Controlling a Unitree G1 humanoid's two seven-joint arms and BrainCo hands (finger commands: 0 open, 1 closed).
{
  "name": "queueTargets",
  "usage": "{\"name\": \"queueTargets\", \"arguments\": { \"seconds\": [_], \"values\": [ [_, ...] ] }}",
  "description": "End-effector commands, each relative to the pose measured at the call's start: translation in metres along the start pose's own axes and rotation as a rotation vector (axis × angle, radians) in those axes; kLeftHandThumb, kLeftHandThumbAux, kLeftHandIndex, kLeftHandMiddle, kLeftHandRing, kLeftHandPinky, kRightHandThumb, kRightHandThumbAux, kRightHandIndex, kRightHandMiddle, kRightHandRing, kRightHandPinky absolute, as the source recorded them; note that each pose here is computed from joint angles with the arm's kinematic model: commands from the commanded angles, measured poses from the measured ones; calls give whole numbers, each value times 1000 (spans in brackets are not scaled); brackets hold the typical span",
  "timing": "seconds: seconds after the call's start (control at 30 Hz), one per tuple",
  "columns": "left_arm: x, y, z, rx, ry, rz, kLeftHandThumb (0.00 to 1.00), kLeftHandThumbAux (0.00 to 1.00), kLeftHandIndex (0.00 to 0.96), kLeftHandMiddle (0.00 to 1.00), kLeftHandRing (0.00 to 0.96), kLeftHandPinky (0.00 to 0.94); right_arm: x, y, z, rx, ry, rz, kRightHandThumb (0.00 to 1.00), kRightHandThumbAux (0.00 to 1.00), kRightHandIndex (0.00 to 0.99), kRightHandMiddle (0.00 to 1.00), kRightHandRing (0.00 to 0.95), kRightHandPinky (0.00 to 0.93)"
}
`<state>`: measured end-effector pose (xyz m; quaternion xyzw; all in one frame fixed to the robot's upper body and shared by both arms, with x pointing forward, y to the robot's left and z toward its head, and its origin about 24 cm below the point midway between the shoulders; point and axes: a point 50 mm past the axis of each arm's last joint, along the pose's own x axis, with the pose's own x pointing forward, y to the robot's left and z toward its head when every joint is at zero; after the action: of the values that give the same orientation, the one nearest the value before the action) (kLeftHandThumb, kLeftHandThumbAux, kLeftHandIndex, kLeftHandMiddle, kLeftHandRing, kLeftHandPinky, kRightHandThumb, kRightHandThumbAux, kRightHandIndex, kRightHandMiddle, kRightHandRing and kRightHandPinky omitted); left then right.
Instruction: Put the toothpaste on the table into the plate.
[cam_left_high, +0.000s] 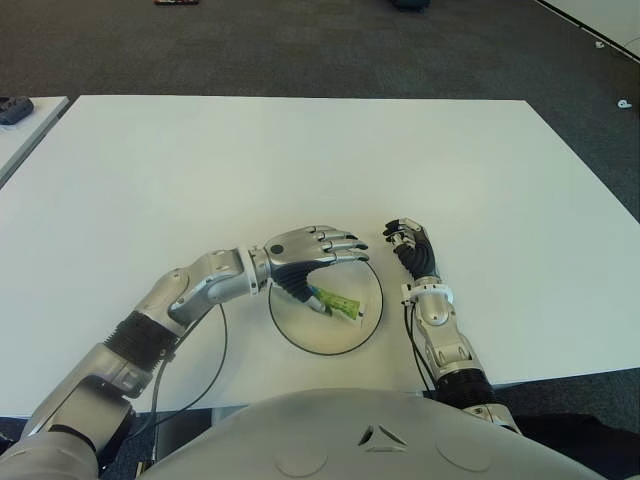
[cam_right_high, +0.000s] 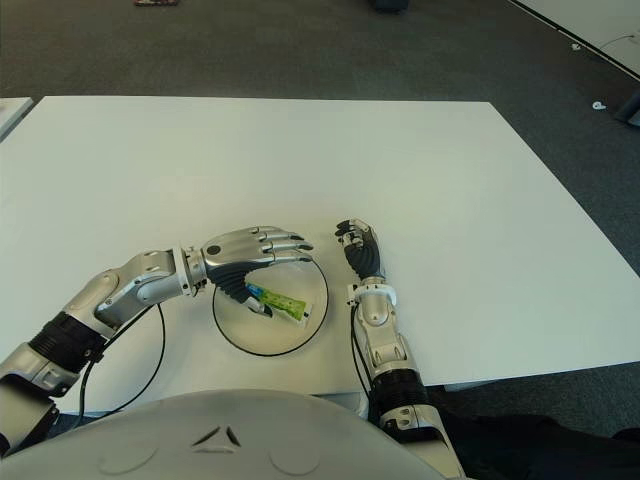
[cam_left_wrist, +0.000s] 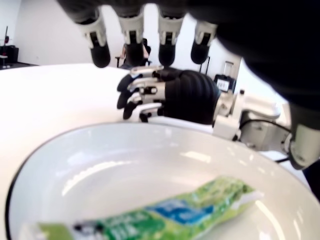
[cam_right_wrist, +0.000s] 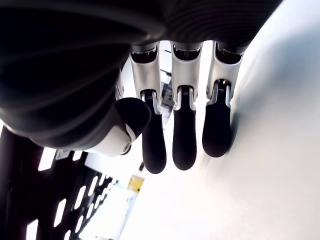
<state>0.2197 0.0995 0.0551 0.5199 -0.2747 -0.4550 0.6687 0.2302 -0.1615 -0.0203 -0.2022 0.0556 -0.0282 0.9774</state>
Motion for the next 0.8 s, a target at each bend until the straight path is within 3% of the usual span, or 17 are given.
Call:
{"name": "queueTargets", "arguments": {
  "seconds": [0.03,0.17,0.3,0.43,0.5,0.6,0.8],
  "values": [
    [-6,7,-8,-39,46,66,51,456,0,0,0,0,-3,2,-6,2,45,7,833,694,391,473,464,459],
    [-9,11,-13,-96,86,140,43,461,0,0,0,0,-3,2,-5,6,36,9,832,695,388,474,469,471],
    [-15,23,-31,-222,156,320,36,471,0,0,0,0,-4,1,-3,3,29,13,828,699,373,485,477,466],
    [-20,28,-35,-316,183,418,48,505,0,0,0,11,-3,1,-2,3,28,17,826,701,358,500,483,443],
    [-22,31,-36,-349,190,450,66,532,0,0,3,25,-3,1,-2,3,28,18,825,702,355,505,484,432],
    [-32,41,-39,-428,253,601,98,587,0,12,20,59,-4,1,-2,5,27,22,825,702,352,512,486,417],
    [-47,38,-58,-570,375,798,70,712,79,106,107,168,-4,1,-1,6,23,27,825,702,351,514,482,402]
  ]
}}
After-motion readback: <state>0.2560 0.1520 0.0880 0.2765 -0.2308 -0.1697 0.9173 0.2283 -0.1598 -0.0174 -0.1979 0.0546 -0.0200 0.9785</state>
